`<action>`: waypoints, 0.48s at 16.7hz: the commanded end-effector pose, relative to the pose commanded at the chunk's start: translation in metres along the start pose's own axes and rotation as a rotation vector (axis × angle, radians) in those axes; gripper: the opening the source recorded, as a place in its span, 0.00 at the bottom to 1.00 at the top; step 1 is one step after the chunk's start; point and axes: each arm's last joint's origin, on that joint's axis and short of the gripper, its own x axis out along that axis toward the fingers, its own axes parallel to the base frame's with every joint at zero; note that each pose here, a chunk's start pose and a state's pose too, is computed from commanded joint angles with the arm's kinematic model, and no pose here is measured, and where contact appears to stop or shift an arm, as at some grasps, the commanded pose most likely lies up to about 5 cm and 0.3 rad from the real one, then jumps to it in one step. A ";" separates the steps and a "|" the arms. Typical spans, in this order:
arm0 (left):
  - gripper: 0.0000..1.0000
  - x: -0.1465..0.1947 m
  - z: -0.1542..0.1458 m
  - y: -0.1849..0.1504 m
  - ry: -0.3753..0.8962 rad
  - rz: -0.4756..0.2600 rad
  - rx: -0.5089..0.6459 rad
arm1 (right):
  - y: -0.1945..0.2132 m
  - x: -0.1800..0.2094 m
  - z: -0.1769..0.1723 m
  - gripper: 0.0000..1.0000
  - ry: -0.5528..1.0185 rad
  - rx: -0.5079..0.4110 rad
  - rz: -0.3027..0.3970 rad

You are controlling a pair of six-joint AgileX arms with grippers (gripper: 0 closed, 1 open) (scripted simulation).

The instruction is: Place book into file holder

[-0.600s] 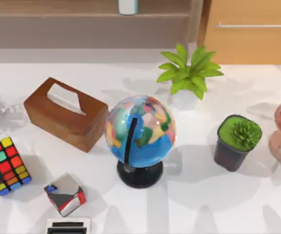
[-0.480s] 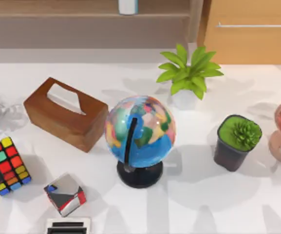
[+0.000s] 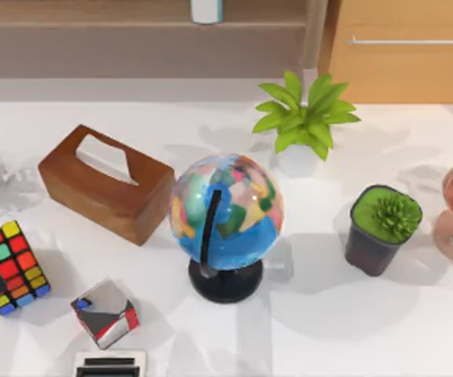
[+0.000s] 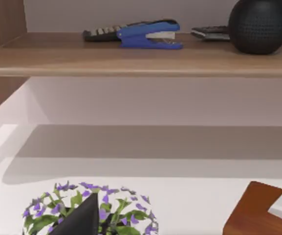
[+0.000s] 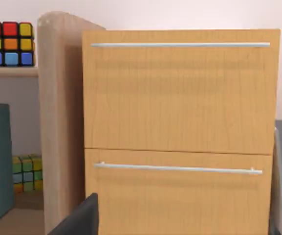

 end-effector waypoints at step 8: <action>1.00 0.000 0.000 0.000 0.000 0.000 0.000 | 0.110 0.185 0.051 1.00 -0.002 0.053 0.043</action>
